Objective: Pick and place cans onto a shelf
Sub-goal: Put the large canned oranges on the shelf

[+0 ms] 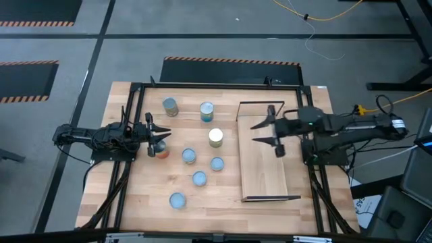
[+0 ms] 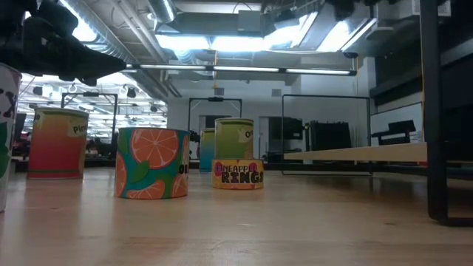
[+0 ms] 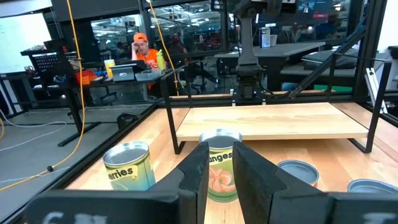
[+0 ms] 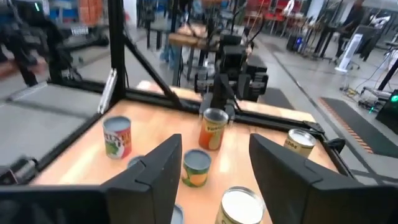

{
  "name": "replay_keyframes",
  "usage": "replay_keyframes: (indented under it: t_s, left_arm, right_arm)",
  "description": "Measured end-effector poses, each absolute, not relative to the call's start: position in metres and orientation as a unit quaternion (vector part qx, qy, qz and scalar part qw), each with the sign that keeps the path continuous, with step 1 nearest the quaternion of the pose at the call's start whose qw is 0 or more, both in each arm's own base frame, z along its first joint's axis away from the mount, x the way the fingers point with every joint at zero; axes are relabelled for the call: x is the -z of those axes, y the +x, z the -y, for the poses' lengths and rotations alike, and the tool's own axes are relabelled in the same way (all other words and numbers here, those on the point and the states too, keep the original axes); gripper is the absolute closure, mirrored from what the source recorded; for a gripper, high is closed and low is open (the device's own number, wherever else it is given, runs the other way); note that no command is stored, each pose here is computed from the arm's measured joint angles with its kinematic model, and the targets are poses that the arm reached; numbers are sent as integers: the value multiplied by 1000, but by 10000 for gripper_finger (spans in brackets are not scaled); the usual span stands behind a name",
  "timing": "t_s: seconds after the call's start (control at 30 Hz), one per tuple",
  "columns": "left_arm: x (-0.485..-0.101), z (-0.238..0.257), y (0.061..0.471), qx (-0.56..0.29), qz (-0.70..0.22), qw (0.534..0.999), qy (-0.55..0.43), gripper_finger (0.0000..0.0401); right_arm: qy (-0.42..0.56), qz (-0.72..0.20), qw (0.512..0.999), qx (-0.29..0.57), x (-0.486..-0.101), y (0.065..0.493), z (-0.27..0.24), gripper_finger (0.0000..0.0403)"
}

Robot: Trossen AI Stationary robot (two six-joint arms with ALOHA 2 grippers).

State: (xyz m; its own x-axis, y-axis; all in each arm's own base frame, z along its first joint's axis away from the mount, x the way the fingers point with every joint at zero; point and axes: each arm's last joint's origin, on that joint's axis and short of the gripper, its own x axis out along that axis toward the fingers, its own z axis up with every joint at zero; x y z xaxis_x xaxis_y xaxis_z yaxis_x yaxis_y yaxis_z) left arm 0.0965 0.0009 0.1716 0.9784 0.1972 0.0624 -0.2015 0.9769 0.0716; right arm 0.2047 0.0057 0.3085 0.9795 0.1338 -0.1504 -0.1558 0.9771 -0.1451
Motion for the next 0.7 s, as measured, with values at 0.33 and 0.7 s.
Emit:
replay_keyframes:
  t_s: [0.33,0.7]
  left_arm:
    - [-172,-1,96,-100,28,994,39,337]
    - [-172,-1,96,-100,28,994,39,337]
  right_arm:
    - [-120,-165,975,-88,-302,273,-6,210]
    - [-151,-251,950,-109,-255,325,-7,210]
